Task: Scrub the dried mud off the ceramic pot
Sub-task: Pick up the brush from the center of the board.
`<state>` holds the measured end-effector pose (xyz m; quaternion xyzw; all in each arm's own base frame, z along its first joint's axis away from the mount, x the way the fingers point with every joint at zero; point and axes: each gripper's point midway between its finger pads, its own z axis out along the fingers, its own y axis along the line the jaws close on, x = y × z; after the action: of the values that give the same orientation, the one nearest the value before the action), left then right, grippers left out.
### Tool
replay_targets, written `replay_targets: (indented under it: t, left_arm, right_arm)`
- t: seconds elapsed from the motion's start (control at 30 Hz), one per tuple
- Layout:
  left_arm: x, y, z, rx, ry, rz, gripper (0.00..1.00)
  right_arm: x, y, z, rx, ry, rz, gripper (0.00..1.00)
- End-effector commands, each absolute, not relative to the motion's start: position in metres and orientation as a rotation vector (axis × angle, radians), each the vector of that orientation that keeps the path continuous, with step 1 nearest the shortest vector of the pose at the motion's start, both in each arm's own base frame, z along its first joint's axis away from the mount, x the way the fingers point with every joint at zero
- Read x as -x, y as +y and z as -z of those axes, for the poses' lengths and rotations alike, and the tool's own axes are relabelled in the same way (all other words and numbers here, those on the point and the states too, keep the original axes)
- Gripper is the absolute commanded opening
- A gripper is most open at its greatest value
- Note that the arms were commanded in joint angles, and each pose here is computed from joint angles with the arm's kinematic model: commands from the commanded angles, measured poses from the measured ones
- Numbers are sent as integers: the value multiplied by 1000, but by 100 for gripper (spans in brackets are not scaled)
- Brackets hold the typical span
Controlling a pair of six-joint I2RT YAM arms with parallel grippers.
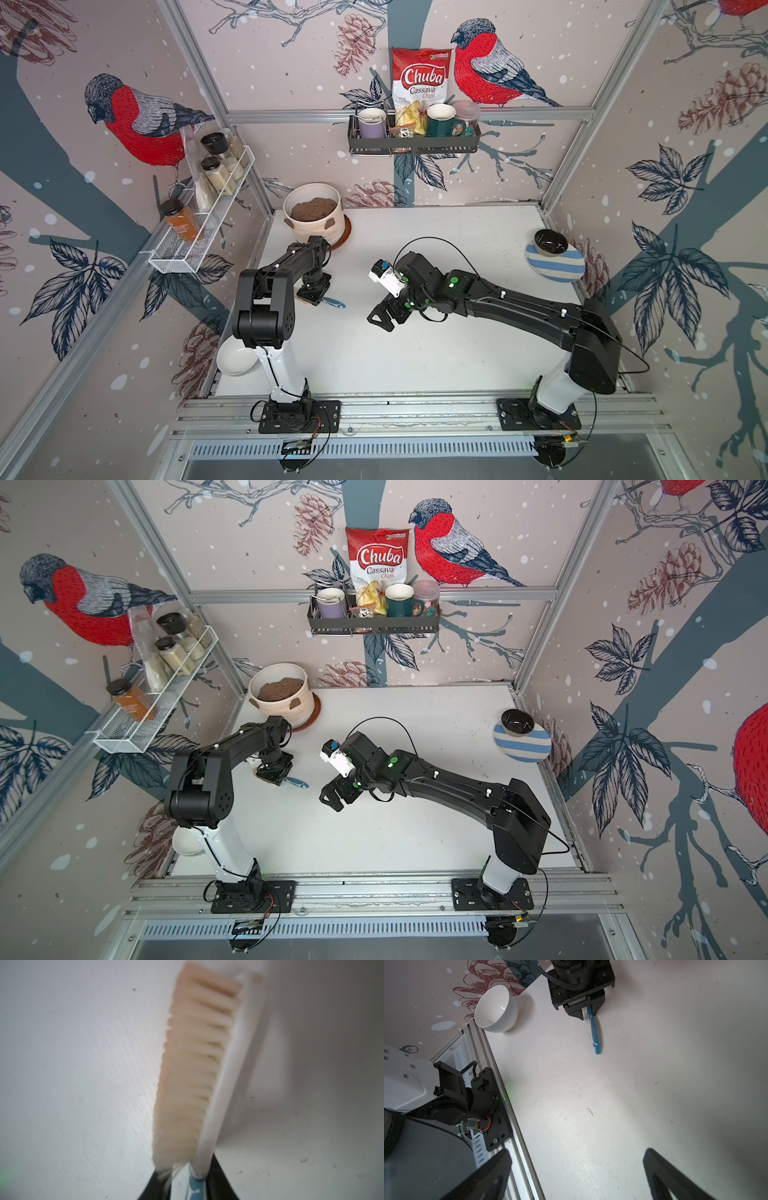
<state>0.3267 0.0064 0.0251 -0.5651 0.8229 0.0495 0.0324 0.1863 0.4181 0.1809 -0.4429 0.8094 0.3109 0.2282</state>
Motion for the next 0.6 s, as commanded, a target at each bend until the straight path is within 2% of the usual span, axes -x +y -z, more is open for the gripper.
replay_targets:
  t: [0.0, 0.2, 0.33, 0.57]
  left_arm:
    - [-318, 14, -32, 1708, 2556, -228, 13]
    - [-311, 17, -45, 1712, 2506, -199, 0]
    - [-311, 14, -58, 1687, 2499, -137, 0]
    - [-302, -6, -94, 1638, 2481, 111, 0]
  right_arm:
    - [-187, 423, -188, 1197, 2211, -907, 100]
    - [-190, 422, -187, 1180, 2224, -909, 100]
    - [-192, 419, -186, 1172, 2226, -885, 100]
    - [-197, 416, -207, 1119, 2265, -846, 100]
